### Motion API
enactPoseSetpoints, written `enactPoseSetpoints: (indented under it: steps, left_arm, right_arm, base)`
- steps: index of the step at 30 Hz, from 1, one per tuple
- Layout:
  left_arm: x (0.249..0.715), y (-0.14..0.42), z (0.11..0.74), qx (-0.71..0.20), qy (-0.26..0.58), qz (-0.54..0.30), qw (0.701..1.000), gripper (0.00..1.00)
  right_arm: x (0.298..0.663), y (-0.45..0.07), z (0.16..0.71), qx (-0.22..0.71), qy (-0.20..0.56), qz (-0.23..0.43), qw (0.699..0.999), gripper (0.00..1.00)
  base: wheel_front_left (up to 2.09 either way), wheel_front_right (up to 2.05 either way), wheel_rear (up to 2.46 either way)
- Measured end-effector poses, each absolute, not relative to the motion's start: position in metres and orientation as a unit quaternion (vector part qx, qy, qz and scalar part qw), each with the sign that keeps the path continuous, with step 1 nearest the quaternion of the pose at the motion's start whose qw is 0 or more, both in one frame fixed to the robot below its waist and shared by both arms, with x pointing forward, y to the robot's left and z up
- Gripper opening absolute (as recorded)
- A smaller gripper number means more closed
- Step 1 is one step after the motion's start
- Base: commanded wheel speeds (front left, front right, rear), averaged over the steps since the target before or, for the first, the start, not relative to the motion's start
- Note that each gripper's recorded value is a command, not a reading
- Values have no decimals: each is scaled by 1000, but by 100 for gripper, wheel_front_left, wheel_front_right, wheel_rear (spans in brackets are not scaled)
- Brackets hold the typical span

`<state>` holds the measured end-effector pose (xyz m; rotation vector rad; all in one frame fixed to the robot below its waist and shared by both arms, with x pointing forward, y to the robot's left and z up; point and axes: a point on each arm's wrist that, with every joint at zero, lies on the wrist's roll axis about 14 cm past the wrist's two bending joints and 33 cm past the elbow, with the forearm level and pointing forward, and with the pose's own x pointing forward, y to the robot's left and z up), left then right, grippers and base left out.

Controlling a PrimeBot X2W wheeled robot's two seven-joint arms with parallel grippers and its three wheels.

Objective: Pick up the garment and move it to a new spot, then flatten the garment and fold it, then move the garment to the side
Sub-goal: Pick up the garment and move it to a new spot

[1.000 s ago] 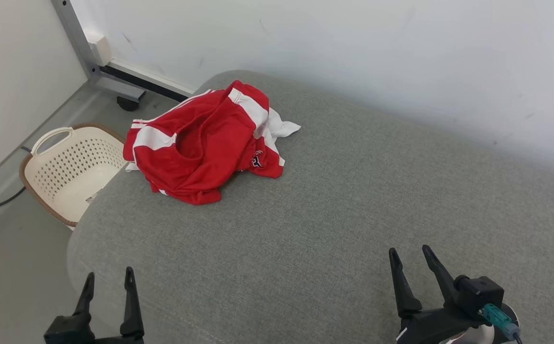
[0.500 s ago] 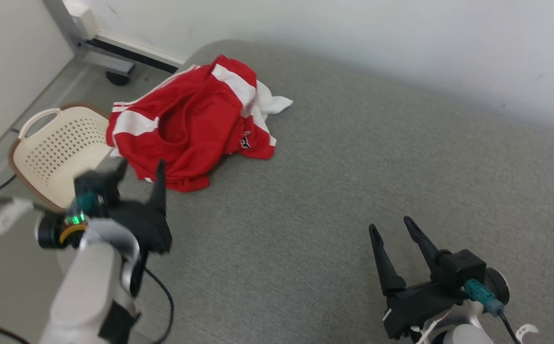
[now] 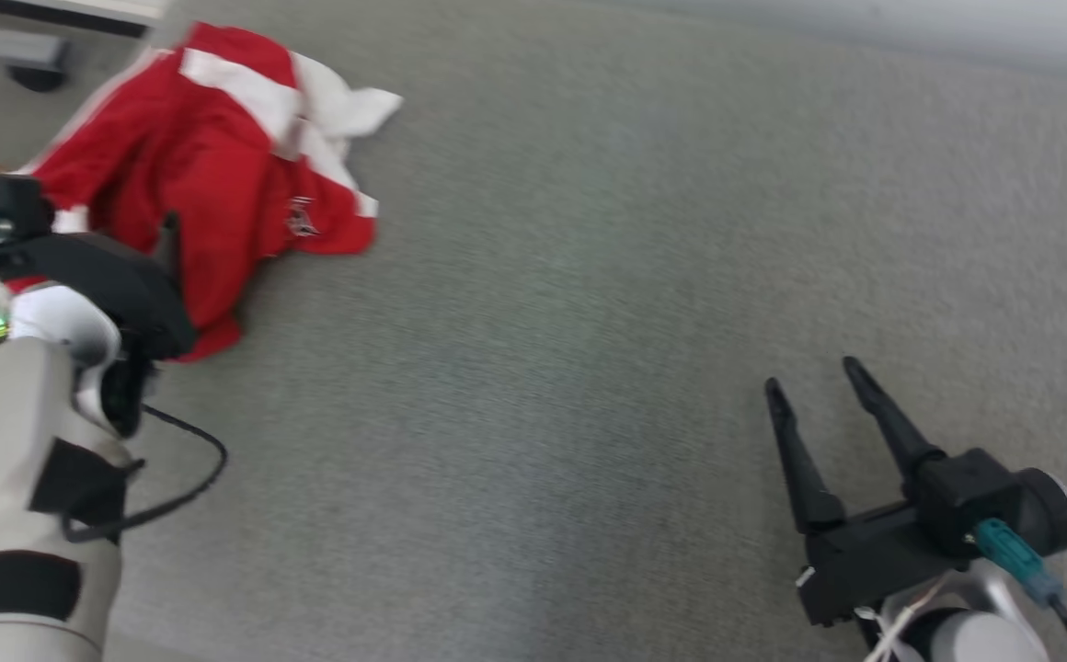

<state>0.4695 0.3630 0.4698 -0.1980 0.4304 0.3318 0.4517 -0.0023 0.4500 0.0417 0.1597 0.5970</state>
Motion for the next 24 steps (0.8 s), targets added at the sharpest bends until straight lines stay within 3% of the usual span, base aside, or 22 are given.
enactPoseSetpoints:
  steps: [12,13,14,15,24]
  left_arm:
    - [502,350,387,-130,324,184,919,100]
    - [504,349,382,-125,328,186,918,82]
    - [505,349,378,-120,330,188,917,25]
    - [508,349,377,-112,331,187,918,0]
    - [508,365,406,-97,307,192,927,0]
  right_arm:
    - [443,-65,401,19,149,218,964,100]
    - [443,-66,399,21,153,217,964,100]
    - [443,-67,396,23,156,215,964,100]
    - [443,-67,395,25,156,214,964,100]
    - [447,-61,414,41,127,211,968,100]
  base:
    - [0,0,0]
    - [0,0,0]
    - [0,0,0]
    - [0,0,0]
    - [0,0,0]
